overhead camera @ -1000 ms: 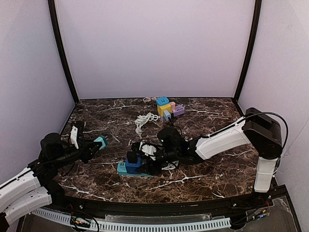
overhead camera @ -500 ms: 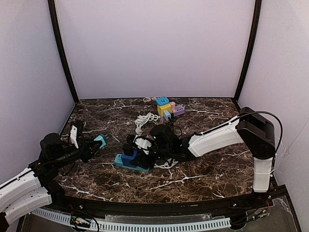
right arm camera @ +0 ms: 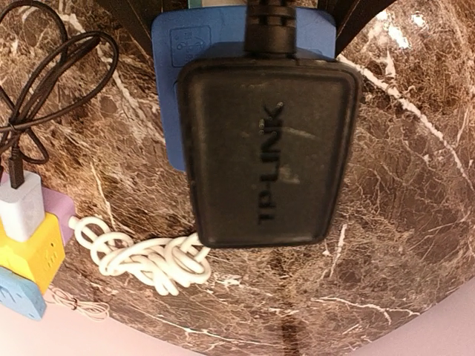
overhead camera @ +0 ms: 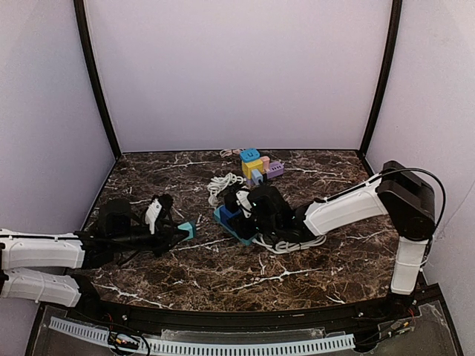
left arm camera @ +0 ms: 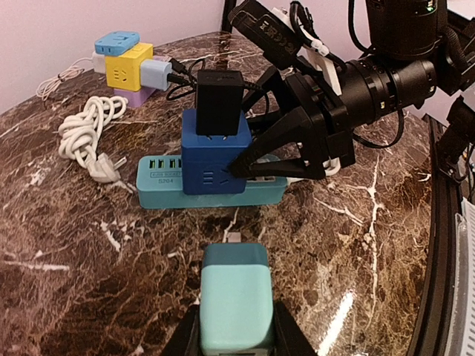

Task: Insert the plug
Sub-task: Move the socket to the center of the board, then insert the plug into the socket.

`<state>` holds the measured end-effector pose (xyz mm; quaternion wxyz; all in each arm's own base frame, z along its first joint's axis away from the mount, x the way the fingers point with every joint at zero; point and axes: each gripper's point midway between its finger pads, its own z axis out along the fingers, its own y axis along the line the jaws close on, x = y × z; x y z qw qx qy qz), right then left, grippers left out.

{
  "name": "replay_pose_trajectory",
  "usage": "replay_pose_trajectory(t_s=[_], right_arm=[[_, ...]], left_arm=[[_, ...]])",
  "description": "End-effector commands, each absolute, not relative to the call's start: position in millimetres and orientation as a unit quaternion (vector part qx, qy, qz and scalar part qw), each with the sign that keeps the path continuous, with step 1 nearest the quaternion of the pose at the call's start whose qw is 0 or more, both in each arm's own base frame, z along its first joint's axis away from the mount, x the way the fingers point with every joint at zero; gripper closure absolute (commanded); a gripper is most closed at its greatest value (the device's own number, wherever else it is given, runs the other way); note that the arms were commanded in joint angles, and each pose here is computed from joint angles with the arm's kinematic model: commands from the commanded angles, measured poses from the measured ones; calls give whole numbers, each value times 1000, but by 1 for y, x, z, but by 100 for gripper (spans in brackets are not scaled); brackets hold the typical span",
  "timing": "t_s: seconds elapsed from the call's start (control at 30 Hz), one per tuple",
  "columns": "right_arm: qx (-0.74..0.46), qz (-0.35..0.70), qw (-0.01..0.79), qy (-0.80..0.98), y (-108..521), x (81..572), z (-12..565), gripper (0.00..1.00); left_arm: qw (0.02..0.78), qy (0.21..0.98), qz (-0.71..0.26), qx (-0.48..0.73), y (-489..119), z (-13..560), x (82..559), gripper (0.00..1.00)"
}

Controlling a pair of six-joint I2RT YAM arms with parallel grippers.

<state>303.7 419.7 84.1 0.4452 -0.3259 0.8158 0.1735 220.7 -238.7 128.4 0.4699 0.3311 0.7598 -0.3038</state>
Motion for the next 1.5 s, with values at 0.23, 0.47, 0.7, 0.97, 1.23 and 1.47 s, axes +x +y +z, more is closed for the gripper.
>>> replay_pose_trajectory(t_s=[0.23,0.47,0.7,0.97,1.23,1.47], right_arm=[[-350,202,428,808,411,294,103,7],[-504,318,376,710,394,245,156,1],[-639,363,438,518,359,253,224,1],[-658,360,419,512,370,352,190,6],[-691,363,378,498,382,369,138,7],[-712,366,343,491,393,356,102,7]], left_arm=[[555,639,-346,405,-309,159,260,99],[559,623,-366,407,-322,146,265,99],[553,654,-355,375,-316,129,277,99],[537,685,-328,367,-305,106,279,99],[528,702,-310,365,-299,91,280,99],[527,701,-312,365,-303,87,284,99]])
